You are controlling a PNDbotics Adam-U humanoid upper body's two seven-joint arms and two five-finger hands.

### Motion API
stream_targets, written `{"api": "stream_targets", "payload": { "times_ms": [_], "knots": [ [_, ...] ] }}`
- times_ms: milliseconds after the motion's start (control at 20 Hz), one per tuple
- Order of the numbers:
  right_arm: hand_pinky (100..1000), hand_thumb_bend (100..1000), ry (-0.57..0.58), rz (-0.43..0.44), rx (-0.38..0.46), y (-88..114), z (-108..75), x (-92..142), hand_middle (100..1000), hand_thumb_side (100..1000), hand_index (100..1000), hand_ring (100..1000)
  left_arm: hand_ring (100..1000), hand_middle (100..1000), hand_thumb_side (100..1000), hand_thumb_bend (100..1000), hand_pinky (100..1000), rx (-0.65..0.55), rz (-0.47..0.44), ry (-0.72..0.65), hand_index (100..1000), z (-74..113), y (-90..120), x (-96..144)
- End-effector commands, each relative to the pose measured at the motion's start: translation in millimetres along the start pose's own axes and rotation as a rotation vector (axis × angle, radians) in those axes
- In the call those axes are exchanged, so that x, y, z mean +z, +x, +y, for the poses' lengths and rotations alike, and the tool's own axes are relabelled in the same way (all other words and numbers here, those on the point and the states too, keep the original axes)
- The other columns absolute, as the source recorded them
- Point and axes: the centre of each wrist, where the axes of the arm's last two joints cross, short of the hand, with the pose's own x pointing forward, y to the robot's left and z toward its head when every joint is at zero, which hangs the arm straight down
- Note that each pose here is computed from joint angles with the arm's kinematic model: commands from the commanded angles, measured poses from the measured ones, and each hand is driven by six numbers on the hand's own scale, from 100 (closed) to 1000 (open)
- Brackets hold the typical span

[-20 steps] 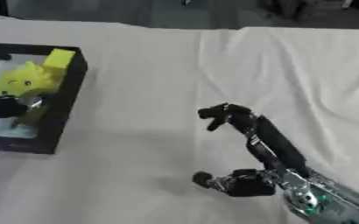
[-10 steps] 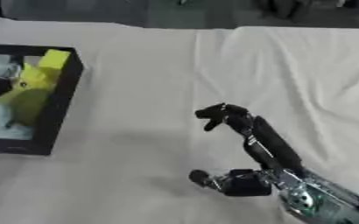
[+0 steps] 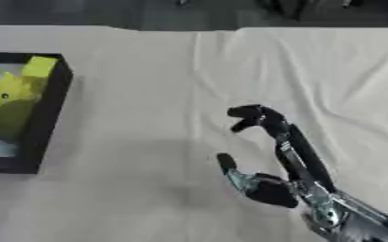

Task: Pick up the objects with one hand, pass them to the other hand, and then place them into the box on the other side of the table.

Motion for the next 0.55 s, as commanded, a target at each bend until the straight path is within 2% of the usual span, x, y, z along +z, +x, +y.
{"api": "stream_targets", "payload": {
  "times_ms": [50,100,150,200,250,450,500,550],
  "knots": [
    [682,401,-0.088,-0.015,-0.026,3,-25.1,-16,839,183,835,685,1000,895,884,218,974,0.153,-0.005,-0.109,787,-6.0,13,-1],
    [682,388,-0.118,-0.011,-0.044,3,-31.9,-20,867,182,844,705,1000,904,880,218,978,0.181,-0.008,-0.139,804,-8.0,16,0],
    [681,265,-0.144,-0.008,-0.061,2,-38.6,-22,894,220,861,719,1000,905,804,282,978,0.202,-0.011,-0.164,815,-9.4,18,1],
    [680,363,-0.167,-0.004,-0.077,2,-45.2,-24,896,176,867,725,1000,906,876,214,977,0.218,-0.013,-0.186,818,-10.6,19,2],
    [678,357,-0.189,0.001,-0.092,2,-51.4,-25,901,169,874,732,1000,904,872,211,974,0.231,-0.014,-0.203,817,-11.7,21,2],
    [673,281,-0.272,0.027,-0.158,0,-69.8,-21,907,188,883,735,1000,897,866,202,969,0.255,-0.014,-0.243,806,-15.7,24,5],
    [668,187,-0.291,0.038,-0.174,-1,-72.6,-18,901,217,881,729,1000,893,825,202,968,0.256,-0.012,-0.249,801,-16.5,23,5],
    [663,193,-0.307,0.050,-0.187,-2,-74.9,-15,892,216,877,723,1000,893,865,202,968,0.258,-0.011,-0.255,800,-17.4,23,6]
  ]
}}
